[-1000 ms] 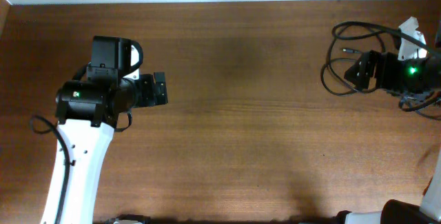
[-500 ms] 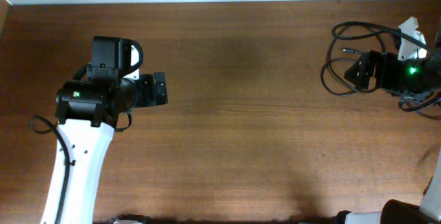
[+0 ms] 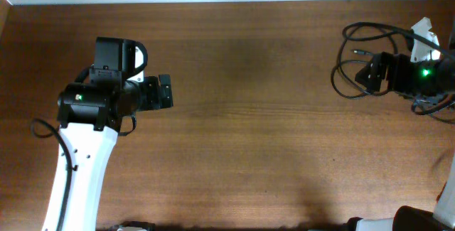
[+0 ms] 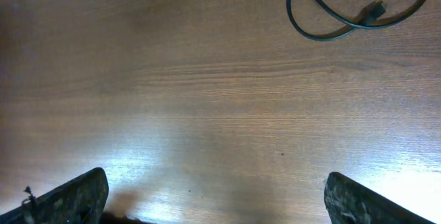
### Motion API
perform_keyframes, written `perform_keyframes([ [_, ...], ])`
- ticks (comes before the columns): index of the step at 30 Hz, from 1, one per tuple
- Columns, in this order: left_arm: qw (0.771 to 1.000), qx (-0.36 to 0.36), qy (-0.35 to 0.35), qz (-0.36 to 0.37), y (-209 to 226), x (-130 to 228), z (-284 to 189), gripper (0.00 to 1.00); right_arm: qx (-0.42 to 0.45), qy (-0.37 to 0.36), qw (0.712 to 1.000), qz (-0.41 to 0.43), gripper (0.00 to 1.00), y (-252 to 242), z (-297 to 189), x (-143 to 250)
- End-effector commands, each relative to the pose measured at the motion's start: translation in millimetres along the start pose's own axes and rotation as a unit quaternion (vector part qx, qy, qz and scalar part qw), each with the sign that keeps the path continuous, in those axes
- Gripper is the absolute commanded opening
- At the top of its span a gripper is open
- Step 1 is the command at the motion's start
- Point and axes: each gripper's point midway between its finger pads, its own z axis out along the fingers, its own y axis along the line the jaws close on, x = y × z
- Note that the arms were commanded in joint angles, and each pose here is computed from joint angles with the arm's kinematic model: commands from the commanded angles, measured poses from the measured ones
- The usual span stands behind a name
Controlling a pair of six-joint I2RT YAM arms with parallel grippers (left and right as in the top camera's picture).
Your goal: Untangle cables
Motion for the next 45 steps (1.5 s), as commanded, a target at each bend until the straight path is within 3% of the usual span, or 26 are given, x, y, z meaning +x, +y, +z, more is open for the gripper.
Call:
perform_keyframes([
  [1, 1.000, -0.005, -0.001, -0.001, 1, -1, 0, 0.99, -0.007, -0.007, 1.000, -0.003, 0.98, 4, -5, 0],
  [12, 1.000, -0.003, -0.010, -0.001, 2, 1, -8, 0.99, -0.007, -0.007, 1.000, -0.003, 0.99, 4, -5, 0],
  [23, 0.996, 0.014, -0.092, -0.005, 3, -1, -59, 0.99, -0.006, -0.007, 1.000, -0.003, 0.99, 4, -5, 0],
  [27, 0.986, 0.035, -0.161, -0.007, -1, -14, -66, 0.99, -0.007, -0.007, 1.000, -0.003, 0.99, 4, -5, 0],
  [33, 0.951, 0.103, -0.291, 0.001, -19, -21, -63, 0.99, -0.007, -0.007, 1.000, -0.003, 0.99, 4, -5, 0],
  [45, 0.862, 0.130, -0.491, 0.000, -12, -1, -79, 0.99, -0.007, -0.007, 1.000, -0.004, 0.99, 4, -5, 0],
])
